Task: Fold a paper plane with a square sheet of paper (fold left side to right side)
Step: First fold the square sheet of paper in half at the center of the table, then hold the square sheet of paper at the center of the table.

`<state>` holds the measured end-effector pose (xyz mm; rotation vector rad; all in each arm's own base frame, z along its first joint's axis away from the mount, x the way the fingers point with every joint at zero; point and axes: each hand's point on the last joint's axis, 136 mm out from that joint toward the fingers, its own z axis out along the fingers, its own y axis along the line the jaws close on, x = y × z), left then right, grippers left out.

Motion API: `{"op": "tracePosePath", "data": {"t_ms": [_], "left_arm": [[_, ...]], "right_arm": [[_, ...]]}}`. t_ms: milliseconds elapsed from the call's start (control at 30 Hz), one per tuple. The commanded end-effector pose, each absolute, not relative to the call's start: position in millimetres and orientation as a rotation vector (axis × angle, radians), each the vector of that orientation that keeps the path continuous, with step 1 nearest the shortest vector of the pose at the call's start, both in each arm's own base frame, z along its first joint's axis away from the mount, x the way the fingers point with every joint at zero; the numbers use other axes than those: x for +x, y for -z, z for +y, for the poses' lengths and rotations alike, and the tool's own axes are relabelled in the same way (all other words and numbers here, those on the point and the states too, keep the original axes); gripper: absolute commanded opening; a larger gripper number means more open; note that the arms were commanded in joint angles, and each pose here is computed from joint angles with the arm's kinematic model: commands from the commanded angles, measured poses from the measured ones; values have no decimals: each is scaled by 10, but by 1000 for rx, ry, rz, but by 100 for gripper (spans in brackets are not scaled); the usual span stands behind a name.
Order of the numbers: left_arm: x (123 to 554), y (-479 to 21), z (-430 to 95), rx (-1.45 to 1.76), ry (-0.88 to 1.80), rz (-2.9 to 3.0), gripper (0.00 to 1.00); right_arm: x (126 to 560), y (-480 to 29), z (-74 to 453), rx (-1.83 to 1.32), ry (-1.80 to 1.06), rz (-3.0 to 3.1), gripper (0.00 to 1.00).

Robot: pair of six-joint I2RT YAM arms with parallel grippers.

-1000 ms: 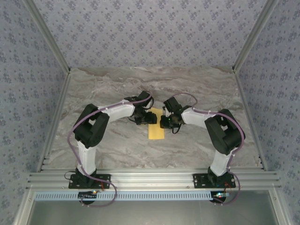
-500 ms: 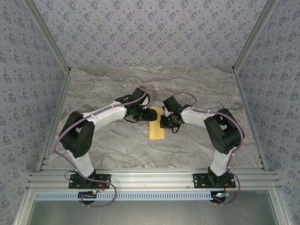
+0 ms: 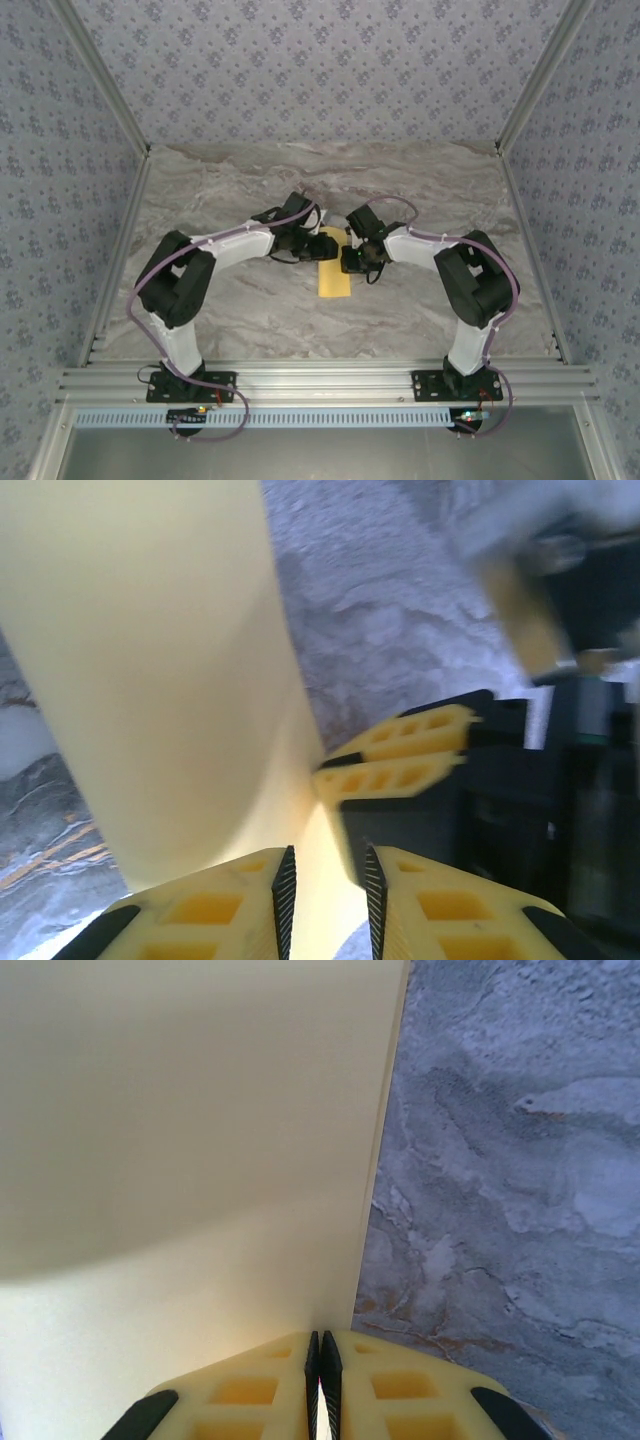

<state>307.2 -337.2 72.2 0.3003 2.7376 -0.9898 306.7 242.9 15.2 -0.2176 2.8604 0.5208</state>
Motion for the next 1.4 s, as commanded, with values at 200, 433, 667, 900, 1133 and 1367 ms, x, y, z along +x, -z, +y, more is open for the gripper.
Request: {"op": "tracePosePath", "data": {"t_ms": [200, 433, 667, 900, 1133, 1367], "left_arm": [[3079, -319, -3070, 246, 928, 2824, 26], [3087, -164, -2836, 209, 902, 2850, 25], [3130, -308, -2696, 180, 929, 2805, 25], [3142, -725, -2906, 232, 1118, 2672, 22], [3115, -651, -3308, 291, 1248, 2670, 18], [3133, -344, -3248, 276, 1120, 2754, 18]], "right_arm": [[2764, 269, 2136, -262, -285, 3032, 13], [2744, 289, 2117, -278, -262, 3044, 13], [2742, 288, 2127, -290, -255, 3044, 13], [2741, 280, 2165, -304, -258, 3040, 13], [2739, 276, 2179, -310, -255, 3039, 13], [2737, 268, 2189, -318, -255, 3036, 13]]}}
